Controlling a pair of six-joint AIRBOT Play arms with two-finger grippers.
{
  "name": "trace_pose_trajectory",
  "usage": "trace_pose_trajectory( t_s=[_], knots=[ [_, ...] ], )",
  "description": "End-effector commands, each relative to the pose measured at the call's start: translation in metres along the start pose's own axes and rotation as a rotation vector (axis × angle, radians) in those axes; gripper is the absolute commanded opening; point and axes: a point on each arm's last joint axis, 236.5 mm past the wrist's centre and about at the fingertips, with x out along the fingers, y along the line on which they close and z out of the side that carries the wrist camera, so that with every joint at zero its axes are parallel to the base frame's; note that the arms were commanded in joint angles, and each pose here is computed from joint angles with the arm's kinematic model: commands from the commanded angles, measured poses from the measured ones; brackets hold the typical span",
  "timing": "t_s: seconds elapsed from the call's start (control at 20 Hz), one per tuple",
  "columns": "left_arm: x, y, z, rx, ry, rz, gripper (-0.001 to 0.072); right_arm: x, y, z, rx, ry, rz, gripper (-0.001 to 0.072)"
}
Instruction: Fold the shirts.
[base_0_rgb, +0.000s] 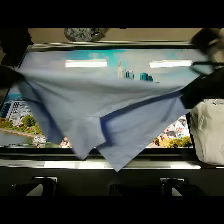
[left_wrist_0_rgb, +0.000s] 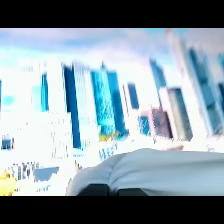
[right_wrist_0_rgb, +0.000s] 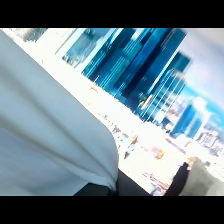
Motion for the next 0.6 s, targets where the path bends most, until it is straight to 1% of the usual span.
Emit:
trace_pose_trajectory(
  t_s=[0.0, 0.15, 0.25, 0.35, 0.4, 0.45, 0.5, 0.55],
  knots=[
    [0.128, 0.037, -0.096, -0.078, 0.351, -0.015, 0.0027, 0.144, -0.006, -0.019, 0.077, 0.106, 0.058, 0.005],
    [0.201, 0.056, -0.091, -0.091, 0.404, -0.031, 0.0027, 0.217, -0.017, -0.003, 0.277, 0.042, 0.047, 0.005],
    [0.229, 0.059, -0.076, -0.105, 0.41, -0.05, 0.0028, 0.24, -0.016, 0.01, 0.414, -0.016, 0.065, 0.0049],
    [0.25, 0.061, -0.063, -0.115, 0.396, -0.065, 0.003, 0.255, -0.007, 0.02, 0.501, -0.052, 0.117, 0.005],
    [0.256, 0.063, -0.058, -0.113, 0.39, -0.065, 0.0082, 0.261, -0.006, 0.024, 0.526, -0.072, 0.126, 0.0075],
    [0.256, 0.066, -0.051, -0.111, 0.383, -0.064, 0.0305, 0.263, -0.006, 0.028, 0.547, -0.088, 0.135, 0.028],
    [0.251, 0.071, -0.041, -0.11, 0.371, -0.059, 0.0577, 0.257, -0.007, 0.029, 0.543, -0.09, 0.142, 0.0538],
    [0.24, 0.083, -0.033, -0.102, 0.366, -0.036, 0.0657, 0.246, -0.008, 0.029, 0.495, -0.081, 0.152, 0.0612]
  ],
)
